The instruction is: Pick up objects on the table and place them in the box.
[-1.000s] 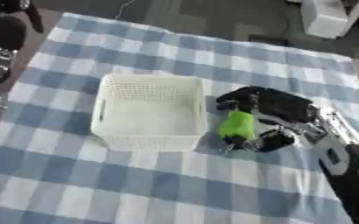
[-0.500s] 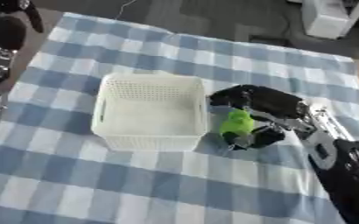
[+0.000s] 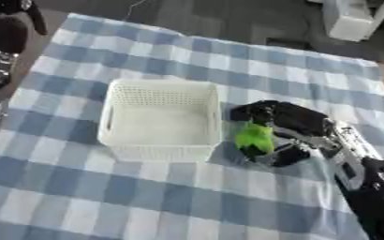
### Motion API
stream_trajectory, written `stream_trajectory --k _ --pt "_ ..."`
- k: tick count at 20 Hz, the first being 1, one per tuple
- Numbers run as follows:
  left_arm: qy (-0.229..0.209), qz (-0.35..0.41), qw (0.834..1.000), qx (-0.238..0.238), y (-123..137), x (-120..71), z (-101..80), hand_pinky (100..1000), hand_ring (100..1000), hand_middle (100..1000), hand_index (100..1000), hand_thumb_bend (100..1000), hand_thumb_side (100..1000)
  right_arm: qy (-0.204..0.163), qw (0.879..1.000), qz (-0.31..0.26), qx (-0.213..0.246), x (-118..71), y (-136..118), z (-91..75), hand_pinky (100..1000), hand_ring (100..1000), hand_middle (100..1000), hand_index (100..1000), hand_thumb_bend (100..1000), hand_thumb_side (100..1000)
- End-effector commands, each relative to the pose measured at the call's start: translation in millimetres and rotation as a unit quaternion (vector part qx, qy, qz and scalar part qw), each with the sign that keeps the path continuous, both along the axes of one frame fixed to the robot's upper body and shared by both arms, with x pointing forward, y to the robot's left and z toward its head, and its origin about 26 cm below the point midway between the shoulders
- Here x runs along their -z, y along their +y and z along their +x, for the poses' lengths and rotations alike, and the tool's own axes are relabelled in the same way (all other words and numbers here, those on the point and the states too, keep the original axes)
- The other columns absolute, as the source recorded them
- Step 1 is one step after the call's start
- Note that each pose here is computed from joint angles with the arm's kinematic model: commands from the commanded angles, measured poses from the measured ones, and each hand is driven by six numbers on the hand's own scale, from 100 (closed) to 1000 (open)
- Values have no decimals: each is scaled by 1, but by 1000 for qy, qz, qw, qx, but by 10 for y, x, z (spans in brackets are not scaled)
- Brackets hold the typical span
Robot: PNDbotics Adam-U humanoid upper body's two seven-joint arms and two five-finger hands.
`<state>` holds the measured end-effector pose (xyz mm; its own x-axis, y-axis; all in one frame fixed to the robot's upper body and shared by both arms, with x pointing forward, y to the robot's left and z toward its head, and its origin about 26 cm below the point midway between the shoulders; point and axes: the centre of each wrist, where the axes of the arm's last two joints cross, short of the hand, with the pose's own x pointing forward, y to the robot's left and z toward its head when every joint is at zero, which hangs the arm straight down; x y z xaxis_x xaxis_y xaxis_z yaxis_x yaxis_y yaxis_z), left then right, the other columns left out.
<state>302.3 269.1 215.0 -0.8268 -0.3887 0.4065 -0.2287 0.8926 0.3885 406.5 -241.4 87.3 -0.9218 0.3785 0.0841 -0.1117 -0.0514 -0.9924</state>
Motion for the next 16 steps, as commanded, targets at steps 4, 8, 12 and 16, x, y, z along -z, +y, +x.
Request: stream_trajectory --k 4,8,12,16 --pt "-16 2 1000 4 -7 -89 -19 249 845 947 1000 515 754 15 998 -47 -47 -27 -78 -24 850 893 926 986 297 465" --pt "-16 2 1000 5 -11 -86 -19 246 845 947 1000 515 754 24 997 -47 -52 4 -20 -26 851 895 928 989 297 461" --pt "-16 1 1000 6 -16 -87 -18 246 845 947 1000 515 754 31 997 -52 -50 39 36 -3 850 896 930 990 293 450" --pt "-16 1 1000 6 -18 -88 -18 246 845 947 1000 515 754 31 997 -53 -44 54 79 37 848 895 930 986 283 424"
